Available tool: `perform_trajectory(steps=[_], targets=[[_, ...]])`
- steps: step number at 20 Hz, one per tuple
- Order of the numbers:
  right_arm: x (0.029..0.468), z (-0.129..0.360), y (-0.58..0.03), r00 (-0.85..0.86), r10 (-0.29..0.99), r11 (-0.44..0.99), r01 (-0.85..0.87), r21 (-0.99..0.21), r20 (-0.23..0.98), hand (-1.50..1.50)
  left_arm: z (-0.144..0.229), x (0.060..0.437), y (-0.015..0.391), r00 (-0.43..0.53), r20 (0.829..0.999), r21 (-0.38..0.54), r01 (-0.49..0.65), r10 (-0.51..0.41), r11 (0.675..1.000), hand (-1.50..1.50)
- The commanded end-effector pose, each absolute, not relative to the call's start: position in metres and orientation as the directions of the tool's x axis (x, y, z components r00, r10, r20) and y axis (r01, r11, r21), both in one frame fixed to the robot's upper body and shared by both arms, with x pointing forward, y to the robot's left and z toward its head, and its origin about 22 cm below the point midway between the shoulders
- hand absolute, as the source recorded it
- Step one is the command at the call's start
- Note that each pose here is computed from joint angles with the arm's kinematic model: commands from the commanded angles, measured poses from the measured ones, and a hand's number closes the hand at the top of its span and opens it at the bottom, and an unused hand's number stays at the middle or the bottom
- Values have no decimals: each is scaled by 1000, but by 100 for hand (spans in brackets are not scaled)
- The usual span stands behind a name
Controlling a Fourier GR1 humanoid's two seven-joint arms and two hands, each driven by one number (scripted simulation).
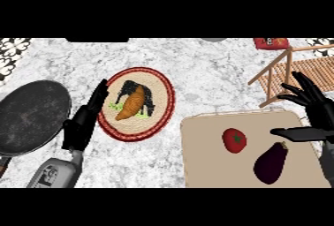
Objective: Pick the tomato from the tray and place it in the tiered shelf
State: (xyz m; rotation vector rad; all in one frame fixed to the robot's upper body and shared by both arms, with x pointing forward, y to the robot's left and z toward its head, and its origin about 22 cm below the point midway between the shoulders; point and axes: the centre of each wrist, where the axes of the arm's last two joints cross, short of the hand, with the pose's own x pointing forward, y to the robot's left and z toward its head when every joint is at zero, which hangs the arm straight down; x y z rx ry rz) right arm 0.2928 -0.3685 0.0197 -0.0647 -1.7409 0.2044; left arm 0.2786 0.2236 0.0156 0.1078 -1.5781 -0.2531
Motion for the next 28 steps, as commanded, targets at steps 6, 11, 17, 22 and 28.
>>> perform_trajectory(steps=[6,11,17,22,28], targets=[[291,85,-353,-98,433,861,-250,-443,896,-150,10,282,232,-7,970,244,93,-244,965,0],[286,127,-346,-94,638,680,-397,-617,764,-150,11,281,232,-12,976,219,78,-219,973,0],[271,156,-291,-104,795,511,-419,-751,598,-150,11,285,231,-27,973,230,86,-229,969,0],[243,163,-292,-82,800,509,-431,-745,594,-150,15,272,231,-26,972,235,79,-234,969,0],[233,158,-290,-77,789,536,-400,-743,610,-150,11,263,235,-28,970,243,74,-242,967,0]])
